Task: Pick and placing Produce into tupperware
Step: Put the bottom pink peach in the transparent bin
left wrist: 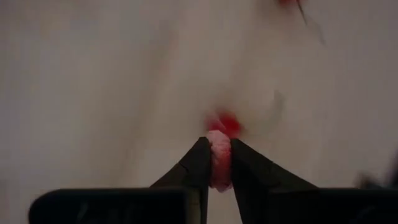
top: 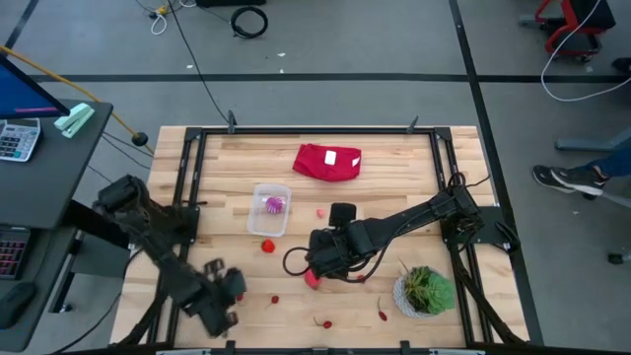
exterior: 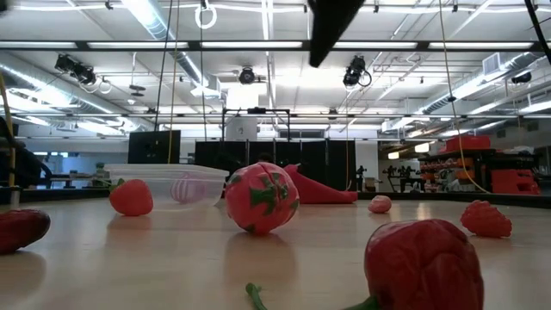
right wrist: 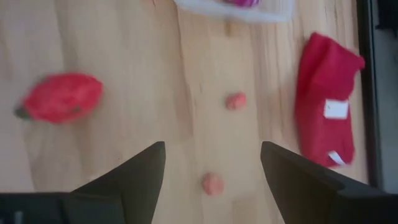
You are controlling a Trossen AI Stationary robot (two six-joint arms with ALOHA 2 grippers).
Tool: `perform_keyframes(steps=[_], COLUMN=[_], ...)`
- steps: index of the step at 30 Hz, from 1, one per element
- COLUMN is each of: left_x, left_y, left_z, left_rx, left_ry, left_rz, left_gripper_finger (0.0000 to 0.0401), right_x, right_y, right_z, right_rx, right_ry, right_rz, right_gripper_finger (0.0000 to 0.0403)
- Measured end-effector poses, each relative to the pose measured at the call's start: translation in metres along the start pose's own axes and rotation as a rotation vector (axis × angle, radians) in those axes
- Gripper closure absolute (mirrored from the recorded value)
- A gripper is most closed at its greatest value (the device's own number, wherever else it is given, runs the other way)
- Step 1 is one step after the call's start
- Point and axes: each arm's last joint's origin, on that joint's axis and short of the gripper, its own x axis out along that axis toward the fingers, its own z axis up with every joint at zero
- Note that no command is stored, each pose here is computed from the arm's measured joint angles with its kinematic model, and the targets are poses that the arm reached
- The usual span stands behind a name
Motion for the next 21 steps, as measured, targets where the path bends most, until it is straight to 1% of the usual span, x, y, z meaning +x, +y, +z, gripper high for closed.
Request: perform_keyframes(steps=[4, 7, 9, 13, 17, 19, 21], left_x=[-0.011, -0.014, -0.011, -0.003, 0.002, 0.003, 0.007], left_y=[0.019, 0.034, 0.047, 0.079, 0.109, 0.122, 0.130], left_z=[0.038, 0.064, 0.082, 0.116, 0.140, 0.149, 0.153], left_rx=[0.056, 0.105, 0.112, 0.042, 0.003, -0.026, -0.038], left_ry=[-0.011, -0.014, -0.022, -0.002, -0.025, -0.003, 0.009], left_rz=[0.160, 0.243, 0.281, 0.342, 0.438, 0.442, 0.423], left_gripper_finger=[0.0352, 0.0352, 0.0348, 0.0343, 0.0348, 0.0349, 0.0345], right_x=[0.000, -0.001, -0.001, -0.003, -0.008, -0.012, -0.014], right_y=[-0.004, -0.005, -0.005, -0.002, 0.007, 0.013, 0.021], right_z=[-0.007, -0.011, -0.012, -0.014, -0.018, -0.021, -0.026], right_rx=[0.018, 0.031, 0.041, 0.074, 0.080, 0.077, 0.056], right_ry=[0.071, 0.102, 0.111, 0.110, 0.098, 0.090, 0.083], right_rz=[-0.034, -0.052, -0.058, -0.059, -0.053, -0.049, -0.056], right_gripper_finger=[0.0129, 0.0129, 0.0129, 0.0129, 0.0129, 0.0129, 0.0129])
